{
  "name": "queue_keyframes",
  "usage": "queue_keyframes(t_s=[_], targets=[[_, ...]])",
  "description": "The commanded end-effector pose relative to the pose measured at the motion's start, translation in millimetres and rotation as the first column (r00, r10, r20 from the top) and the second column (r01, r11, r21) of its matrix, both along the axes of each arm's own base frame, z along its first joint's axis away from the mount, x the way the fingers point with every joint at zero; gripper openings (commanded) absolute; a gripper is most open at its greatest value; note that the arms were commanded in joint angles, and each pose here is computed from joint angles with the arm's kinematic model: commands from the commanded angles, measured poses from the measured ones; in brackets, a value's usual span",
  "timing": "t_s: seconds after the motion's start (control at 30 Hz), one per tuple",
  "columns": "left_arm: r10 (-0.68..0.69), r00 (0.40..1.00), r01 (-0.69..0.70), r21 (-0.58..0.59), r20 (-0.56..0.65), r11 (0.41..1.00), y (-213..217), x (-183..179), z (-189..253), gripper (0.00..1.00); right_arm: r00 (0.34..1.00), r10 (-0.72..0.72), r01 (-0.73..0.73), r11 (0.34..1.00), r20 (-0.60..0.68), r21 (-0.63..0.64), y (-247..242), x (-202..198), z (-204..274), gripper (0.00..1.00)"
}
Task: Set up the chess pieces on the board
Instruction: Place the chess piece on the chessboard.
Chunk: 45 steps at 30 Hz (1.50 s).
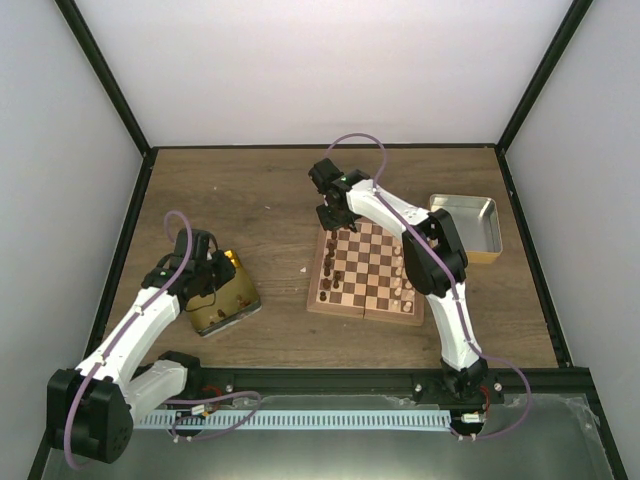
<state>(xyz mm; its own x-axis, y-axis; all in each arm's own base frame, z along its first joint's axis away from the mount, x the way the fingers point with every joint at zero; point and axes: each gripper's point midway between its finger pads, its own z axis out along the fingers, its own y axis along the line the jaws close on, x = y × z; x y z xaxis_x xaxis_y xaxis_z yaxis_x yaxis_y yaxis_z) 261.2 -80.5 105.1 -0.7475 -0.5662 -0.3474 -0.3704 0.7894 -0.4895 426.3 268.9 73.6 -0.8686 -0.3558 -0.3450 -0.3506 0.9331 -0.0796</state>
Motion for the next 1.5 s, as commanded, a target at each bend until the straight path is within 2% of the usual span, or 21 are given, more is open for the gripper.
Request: queue_keyframes(t_s=[0.0, 0.23, 0.4, 0.6, 0.73, 0.8, 0.87, 1.03, 1.13, 1.27, 1.47], targets=[[0.006, 1.0, -0.006, -0.006, 0.011, 1.0, 1, 2, 0, 0.12, 1.0, 0.005, -0.004, 1.0, 0.013, -0.009, -5, 3, 6, 0.21], [0.005, 1.0, -0.005, -0.007, 0.014, 1.0, 1, 2, 2, 0.12, 0.999, -0.003, 0.003, 1.0, 0.034, 0.012, 0, 8, 13, 0.27], [-0.01, 0.999, 0.01, -0.012, 0.038, 1.0, -2, 4, 10, 0.12, 0.995, -0.048, 0.041, 0.997, 0.093, 0.07, 5, 19, 38, 0.32], [-0.084, 0.989, 0.09, -0.049, 0.124, 0.995, -15, 11, 30, 0.12, 0.971, -0.106, 0.065, 0.979, 0.216, 0.191, 8, 26, 92, 0.45], [-0.189, 0.957, 0.213, -0.092, 0.22, 0.973, -35, 15, 52, 0.12, 0.958, -0.1, 0.006, 0.944, 0.269, 0.33, 16, 13, 128, 0.49], [-0.233, 0.931, 0.273, -0.111, 0.28, 0.956, -45, 17, 65, 0.12, 0.957, -0.053, -0.081, 0.896, 0.287, 0.436, 28, -5, 146, 0.5], [-0.268, 0.904, 0.327, -0.133, 0.333, 0.936, -55, 16, 77, 0.12, 0.957, 0.017, -0.178, 0.821, 0.289, 0.542, 44, -27, 161, 0.52], [-0.347, 0.817, 0.477, -0.201, 0.461, 0.856, -84, 6, 104, 0.12, 0.941, 0.228, -0.335, 0.558, 0.249, 0.759, 81, -86, 183, 0.57], [-0.379, 0.762, 0.552, -0.219, 0.526, 0.805, -100, -1, 119, 0.12, 0.92, 0.323, -0.351, 0.424, 0.223, 0.835, 91, -113, 190, 0.59], [-0.431, 0.666, 0.662, -0.217, 0.608, 0.717, -123, -15, 137, 0.12, 0.894, 0.393, -0.343, 0.295, 0.214, 0.892, 97, -136, 201, 0.63], [-0.428, 0.522, 0.798, -0.246, 0.738, 0.549, -149, -53, 171, 0.15, 0.857, 0.493, -0.264, 0.173, 0.149, 0.949, 94, -170, 205, 0.65]])
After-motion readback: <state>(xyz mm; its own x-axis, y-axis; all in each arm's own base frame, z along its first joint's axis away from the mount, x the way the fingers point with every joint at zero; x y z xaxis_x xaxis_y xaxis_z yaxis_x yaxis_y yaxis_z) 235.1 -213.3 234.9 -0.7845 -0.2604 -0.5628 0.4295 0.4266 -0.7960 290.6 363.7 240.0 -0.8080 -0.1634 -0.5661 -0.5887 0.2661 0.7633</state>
